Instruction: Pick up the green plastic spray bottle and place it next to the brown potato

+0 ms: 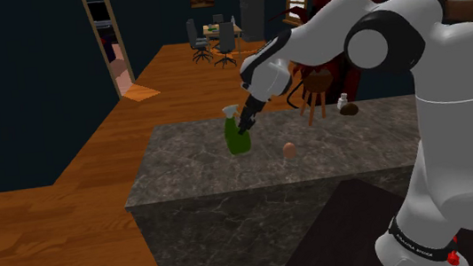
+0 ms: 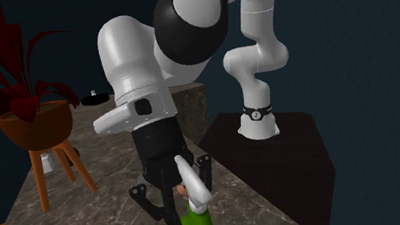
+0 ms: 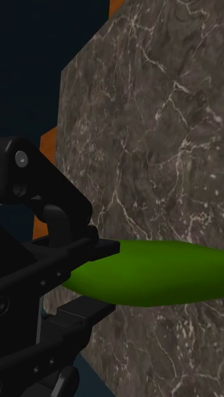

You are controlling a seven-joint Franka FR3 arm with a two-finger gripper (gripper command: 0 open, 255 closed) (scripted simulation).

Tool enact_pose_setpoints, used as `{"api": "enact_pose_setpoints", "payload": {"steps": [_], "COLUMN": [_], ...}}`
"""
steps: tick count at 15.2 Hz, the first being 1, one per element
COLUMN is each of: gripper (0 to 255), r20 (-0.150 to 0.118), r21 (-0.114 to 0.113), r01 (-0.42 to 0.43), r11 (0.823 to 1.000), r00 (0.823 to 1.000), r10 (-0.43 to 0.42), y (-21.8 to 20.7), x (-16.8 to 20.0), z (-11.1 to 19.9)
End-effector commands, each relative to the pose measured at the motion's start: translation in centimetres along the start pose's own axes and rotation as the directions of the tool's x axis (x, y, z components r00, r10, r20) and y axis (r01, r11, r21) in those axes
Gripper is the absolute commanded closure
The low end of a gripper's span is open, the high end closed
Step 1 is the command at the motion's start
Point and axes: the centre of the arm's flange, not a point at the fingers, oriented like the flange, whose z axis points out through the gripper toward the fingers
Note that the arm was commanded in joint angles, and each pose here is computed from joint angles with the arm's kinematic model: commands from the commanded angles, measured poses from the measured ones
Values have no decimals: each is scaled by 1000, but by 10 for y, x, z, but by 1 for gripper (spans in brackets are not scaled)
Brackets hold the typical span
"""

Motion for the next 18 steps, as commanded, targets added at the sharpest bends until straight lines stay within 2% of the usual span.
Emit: {"api": "enact_pose_setpoints", "payload": {"steps": [1,18], "gripper": [255,255], "r20": [0,0], "r21": [0,0], "r01": [0,0], "r11": [1000,1000], "r00": [1000,1000], "r10": [0,0], "y": [0,-1], "x": [5,49], "z": [-9,-86]}}
